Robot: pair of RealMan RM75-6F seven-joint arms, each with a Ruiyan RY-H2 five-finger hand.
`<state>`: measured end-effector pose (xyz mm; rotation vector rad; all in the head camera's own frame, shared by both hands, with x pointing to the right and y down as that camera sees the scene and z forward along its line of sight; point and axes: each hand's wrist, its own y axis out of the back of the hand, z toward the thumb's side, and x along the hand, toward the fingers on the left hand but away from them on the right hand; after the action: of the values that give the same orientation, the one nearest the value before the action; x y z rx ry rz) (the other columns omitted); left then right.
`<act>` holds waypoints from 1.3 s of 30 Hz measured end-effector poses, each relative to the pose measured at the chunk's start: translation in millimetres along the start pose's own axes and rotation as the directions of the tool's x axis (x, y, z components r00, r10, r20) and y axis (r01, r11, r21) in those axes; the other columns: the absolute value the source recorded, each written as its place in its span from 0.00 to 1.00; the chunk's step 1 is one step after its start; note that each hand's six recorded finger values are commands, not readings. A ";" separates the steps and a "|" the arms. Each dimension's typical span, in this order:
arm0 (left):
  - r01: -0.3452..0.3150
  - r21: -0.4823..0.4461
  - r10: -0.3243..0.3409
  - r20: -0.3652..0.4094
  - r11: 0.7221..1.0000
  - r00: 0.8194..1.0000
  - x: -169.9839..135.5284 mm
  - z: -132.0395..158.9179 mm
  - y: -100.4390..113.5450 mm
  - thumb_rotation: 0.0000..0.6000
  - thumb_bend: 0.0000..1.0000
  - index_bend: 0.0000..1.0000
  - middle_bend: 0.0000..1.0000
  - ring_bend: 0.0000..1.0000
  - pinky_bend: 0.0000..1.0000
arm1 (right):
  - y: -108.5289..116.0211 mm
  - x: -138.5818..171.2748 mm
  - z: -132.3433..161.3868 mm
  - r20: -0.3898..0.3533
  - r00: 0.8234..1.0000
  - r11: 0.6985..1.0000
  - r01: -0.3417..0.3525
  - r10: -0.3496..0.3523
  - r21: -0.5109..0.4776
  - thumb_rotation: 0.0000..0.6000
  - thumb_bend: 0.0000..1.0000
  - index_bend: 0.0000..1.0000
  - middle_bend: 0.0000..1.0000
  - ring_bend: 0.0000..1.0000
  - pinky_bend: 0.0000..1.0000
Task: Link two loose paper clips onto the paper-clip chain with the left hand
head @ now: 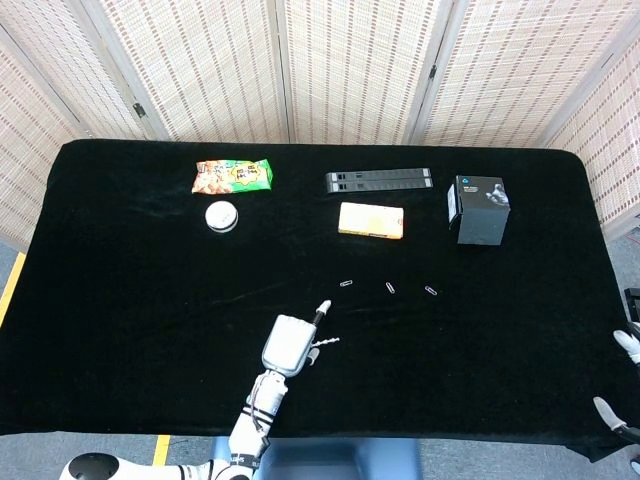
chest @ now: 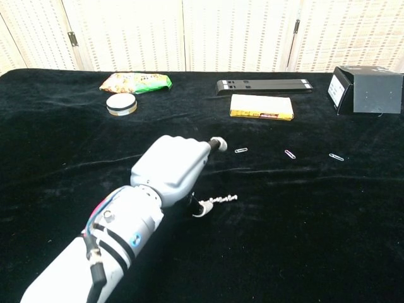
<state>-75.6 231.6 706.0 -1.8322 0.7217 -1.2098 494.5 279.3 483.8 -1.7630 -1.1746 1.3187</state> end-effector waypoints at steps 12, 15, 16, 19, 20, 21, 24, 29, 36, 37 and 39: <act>-0.031 -0.012 0.031 0.009 0.999 0.999 2.5 -11.0 20.7 1.00 0.19 0.05 1.00 1.00 1.00 | -5.3 -6.9 -0.9 0.018 1.000 1.000 -0.016 0.015 0.015 1.00 0.34 0.00 0.00 0.00 0.12; -0.044 -0.008 0.044 0.010 0.999 0.999 1.2 -18.7 30.1 1.00 0.19 0.05 1.00 1.00 1.00 | -7.5 -8.9 -0.3 0.021 1.000 1.000 -0.022 0.021 0.023 1.00 0.34 0.00 0.00 0.00 0.12; -0.050 -0.007 0.050 0.008 0.999 0.999 0.4 -22.5 34.4 1.00 0.19 0.05 1.00 1.00 1.00 | -8.4 -9.5 -0.1 0.022 0.999 0.999 -0.024 0.023 0.025 1.00 0.33 0.00 0.00 0.00 0.12; -0.067 0.000 0.067 0.002 0.998 0.998 -2.9 -35.4 46.7 1.00 0.19 0.05 0.96 0.99 1.00 | -11.0 -11.6 0.8 0.025 0.999 0.999 -0.030 0.029 0.037 1.00 0.33 0.00 0.00 0.00 0.12; -0.073 0.004 0.073 -0.001 0.997 0.997 -4.4 -40.4 50.9 1.00 0.19 0.05 0.94 0.97 1.00 | -11.6 -12.2 1.1 0.026 0.999 0.999 -0.031 0.030 0.041 1.00 0.34 0.00 0.00 0.00 0.12; -0.079 0.009 0.079 -0.004 0.997 0.997 -6.3 -45.8 55.2 1.00 0.19 0.05 0.91 0.94 1.00 | -12.3 -13.0 1.7 0.028 0.999 0.998 -0.031 0.029 0.047 1.00 0.34 0.00 0.00 0.00 0.12; -0.099 0.026 0.099 -0.010 0.995 0.995 -15.5 -66.0 70.0 1.00 0.19 0.05 0.78 0.78 0.94 | -14.4 -14.8 4.2 0.028 0.999 0.997 -0.029 0.027 0.066 1.00 0.34 0.00 0.00 0.00 0.12; -0.116 0.050 0.117 -0.014 0.992 0.993 -40.6 -112.3 90.5 1.00 0.19 0.06 0.50 0.46 0.52 | -22.9 -19.7 12.0 0.016 0.999 0.994 -0.042 0.041 0.101 1.00 0.34 0.00 0.00 0.00 0.12; -0.082 0.060 0.088 -0.115 0.995 0.989 -99.5 -199.9 103.5 1.00 0.19 0.06 0.33 0.26 0.30 | -42.4 -33.5 25.9 -0.008 0.996 0.985 -0.088 0.091 0.150 1.00 0.34 0.00 0.00 0.00 0.12; -0.083 0.063 0.091 -0.139 0.995 0.986 -111.8 -213.0 105.5 1.00 0.19 0.06 0.32 0.26 0.28 | -44.4 -35.2 27.7 -0.012 0.995 0.984 -0.092 0.095 0.155 1.00 0.34 0.00 0.00 0.00 0.12; -0.094 0.065 0.103 -0.166 0.993 0.981 -129.5 -227.6 107.4 1.00 0.19 0.06 0.31 0.24 0.27 | -48.5 -39.3 31.5 -0.020 0.994 0.981 -0.099 0.104 0.165 1.00 0.34 0.00 0.00 0.00 0.12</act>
<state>-338.1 209.5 602.8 -1.6416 0.8539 -1.3183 446.9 262.0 532.0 -1.7360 -0.9430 1.4023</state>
